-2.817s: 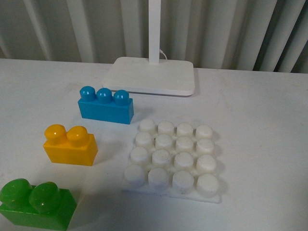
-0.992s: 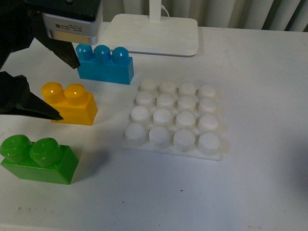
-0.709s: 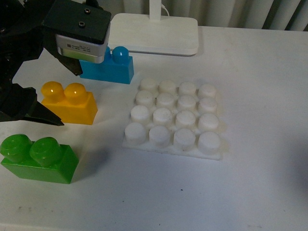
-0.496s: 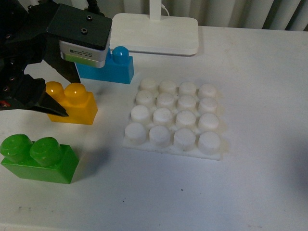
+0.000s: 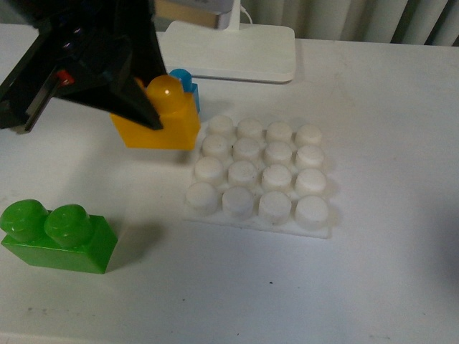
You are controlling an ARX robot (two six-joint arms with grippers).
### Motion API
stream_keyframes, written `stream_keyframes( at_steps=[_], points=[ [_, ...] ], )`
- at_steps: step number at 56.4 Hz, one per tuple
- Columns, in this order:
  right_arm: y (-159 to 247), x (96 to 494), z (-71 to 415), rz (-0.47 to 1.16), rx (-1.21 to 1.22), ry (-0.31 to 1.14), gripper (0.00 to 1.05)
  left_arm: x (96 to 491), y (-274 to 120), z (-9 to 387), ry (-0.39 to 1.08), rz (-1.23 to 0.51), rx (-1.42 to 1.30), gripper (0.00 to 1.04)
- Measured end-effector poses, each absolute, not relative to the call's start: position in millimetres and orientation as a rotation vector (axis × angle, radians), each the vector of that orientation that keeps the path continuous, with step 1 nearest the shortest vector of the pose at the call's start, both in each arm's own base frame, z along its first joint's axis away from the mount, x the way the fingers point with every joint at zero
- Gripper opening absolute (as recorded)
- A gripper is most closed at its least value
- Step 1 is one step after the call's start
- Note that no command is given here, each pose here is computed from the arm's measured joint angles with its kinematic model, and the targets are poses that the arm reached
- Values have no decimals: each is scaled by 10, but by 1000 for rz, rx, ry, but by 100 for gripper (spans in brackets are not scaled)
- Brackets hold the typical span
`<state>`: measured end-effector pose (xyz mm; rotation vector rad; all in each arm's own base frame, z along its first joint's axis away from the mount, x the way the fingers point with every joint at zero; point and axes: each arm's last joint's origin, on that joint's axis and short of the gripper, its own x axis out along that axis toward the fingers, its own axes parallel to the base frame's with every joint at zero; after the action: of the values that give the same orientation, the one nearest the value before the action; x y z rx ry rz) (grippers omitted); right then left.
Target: Insert yellow block into base center
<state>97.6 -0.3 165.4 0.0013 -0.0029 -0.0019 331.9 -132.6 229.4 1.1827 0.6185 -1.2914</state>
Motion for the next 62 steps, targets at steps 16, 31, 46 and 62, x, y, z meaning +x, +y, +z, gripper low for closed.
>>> stream_keyframes(
  at_steps=[16, 31, 46, 62],
  points=[
    [-3, 976, 1654, -2, 1, -3, 96, 3346, -1819, 2397, 551, -1339, 1196, 30],
    [-3, 976, 1654, -2, 1, -3, 96, 3378, -2163, 2258, 580, -1383, 1227, 30],
    [-3, 976, 1654, -2, 1, -3, 96, 3406, -2207, 2157, 615, -1395, 1228, 30],
    [-3, 976, 1654, -2, 1, -3, 96, 3459, -2228, 2111, 609, -1366, 1237, 30]
  ],
)
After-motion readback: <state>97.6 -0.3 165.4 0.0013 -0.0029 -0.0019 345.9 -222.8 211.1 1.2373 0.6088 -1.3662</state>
